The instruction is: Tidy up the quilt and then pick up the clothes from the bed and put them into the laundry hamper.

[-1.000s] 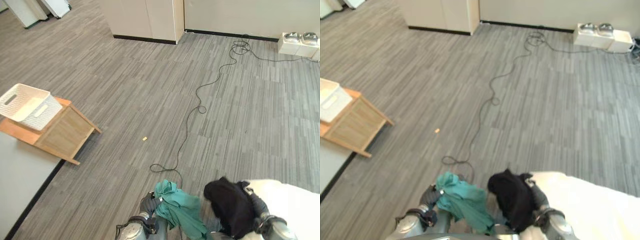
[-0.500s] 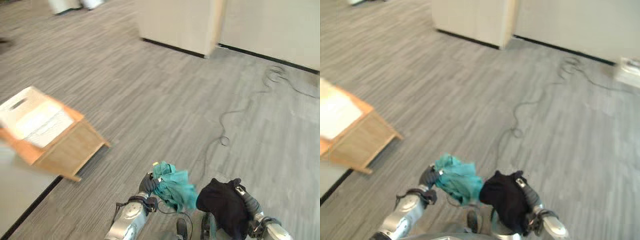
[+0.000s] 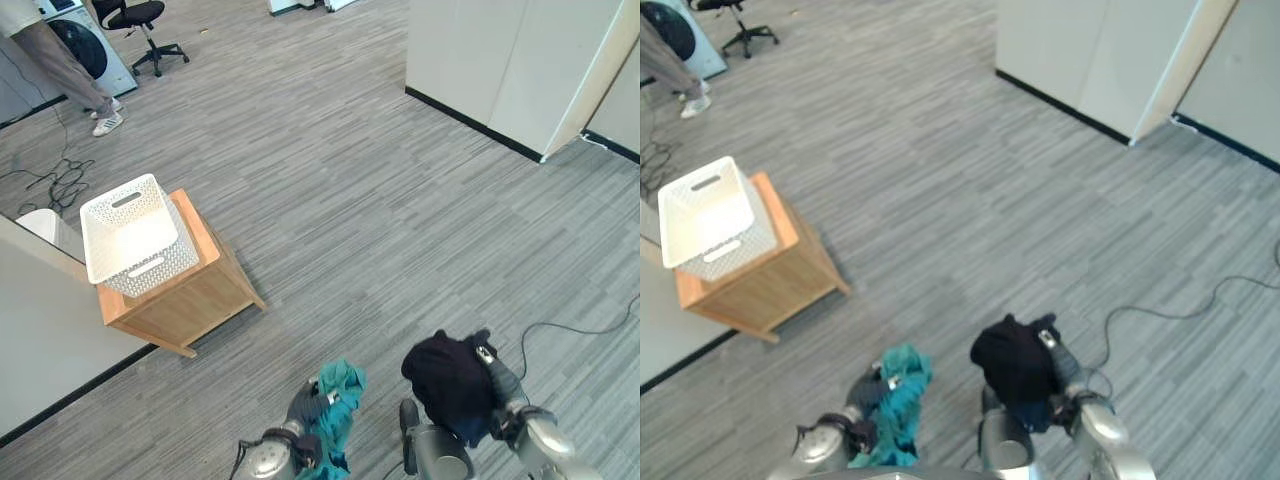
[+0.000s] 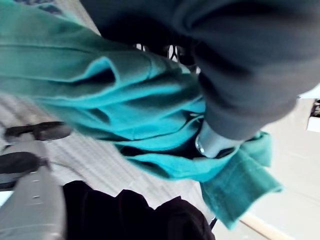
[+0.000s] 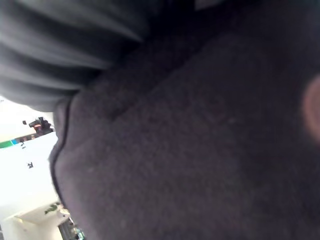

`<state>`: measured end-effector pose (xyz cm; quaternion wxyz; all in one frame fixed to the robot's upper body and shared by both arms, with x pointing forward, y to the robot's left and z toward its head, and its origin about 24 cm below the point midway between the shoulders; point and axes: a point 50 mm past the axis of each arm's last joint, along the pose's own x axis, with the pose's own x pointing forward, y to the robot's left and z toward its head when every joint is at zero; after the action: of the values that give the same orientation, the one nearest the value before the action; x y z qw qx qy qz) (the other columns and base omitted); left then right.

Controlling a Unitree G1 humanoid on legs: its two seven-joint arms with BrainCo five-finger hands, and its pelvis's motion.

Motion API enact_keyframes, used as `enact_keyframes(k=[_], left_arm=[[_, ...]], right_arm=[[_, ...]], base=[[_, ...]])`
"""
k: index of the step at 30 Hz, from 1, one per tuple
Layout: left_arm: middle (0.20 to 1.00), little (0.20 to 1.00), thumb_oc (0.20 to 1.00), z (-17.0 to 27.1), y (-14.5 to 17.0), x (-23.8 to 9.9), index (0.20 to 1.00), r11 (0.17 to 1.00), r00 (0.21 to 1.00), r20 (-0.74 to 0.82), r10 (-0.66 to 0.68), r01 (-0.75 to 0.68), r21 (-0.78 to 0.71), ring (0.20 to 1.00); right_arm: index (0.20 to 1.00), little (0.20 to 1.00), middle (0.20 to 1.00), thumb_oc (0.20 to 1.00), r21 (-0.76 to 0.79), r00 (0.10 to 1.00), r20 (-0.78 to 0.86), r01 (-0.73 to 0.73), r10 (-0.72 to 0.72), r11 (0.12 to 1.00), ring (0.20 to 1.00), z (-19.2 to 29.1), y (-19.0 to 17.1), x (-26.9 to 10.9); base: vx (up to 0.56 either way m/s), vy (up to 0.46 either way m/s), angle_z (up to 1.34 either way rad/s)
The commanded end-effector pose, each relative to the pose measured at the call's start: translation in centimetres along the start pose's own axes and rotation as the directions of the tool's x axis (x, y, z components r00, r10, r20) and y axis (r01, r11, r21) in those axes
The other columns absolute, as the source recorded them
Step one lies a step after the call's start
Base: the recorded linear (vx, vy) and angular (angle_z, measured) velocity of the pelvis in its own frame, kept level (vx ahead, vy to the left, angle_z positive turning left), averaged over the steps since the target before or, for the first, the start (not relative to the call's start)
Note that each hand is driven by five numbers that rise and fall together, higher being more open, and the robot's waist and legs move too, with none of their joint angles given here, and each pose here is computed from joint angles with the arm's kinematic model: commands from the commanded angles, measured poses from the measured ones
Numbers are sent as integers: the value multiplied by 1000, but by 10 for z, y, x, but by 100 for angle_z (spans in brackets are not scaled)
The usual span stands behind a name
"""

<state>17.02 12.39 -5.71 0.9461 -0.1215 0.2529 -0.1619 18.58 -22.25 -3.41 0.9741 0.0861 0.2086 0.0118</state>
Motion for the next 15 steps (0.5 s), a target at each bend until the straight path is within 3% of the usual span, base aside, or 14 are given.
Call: enact_keyframes(k=[1, 8, 15], left_arm=[[200, 200, 200, 7, 8, -7, 200, 999, 999, 35, 19, -18, -30, 200], [200, 200, 200, 0, 14, -21, 200, 996, 997, 36, 68, -65, -62, 200], [200, 200, 200, 3, 20, -23, 200, 994, 995, 60, 85, -81, -72, 200]], right_arm=[[200, 200, 200, 200, 7, 997, 36, -68, 68, 998, 200, 7, 1, -10], [200, 200, 200, 200, -48, 992, -9, -130, 129, 990, 200, 3, 4, -29], [200, 200, 200, 200, -53, 988, -41, -152, 150, 987, 200, -3, 13, -23]], base=[[502, 8, 22], [637, 143, -22], [670, 282, -42]])
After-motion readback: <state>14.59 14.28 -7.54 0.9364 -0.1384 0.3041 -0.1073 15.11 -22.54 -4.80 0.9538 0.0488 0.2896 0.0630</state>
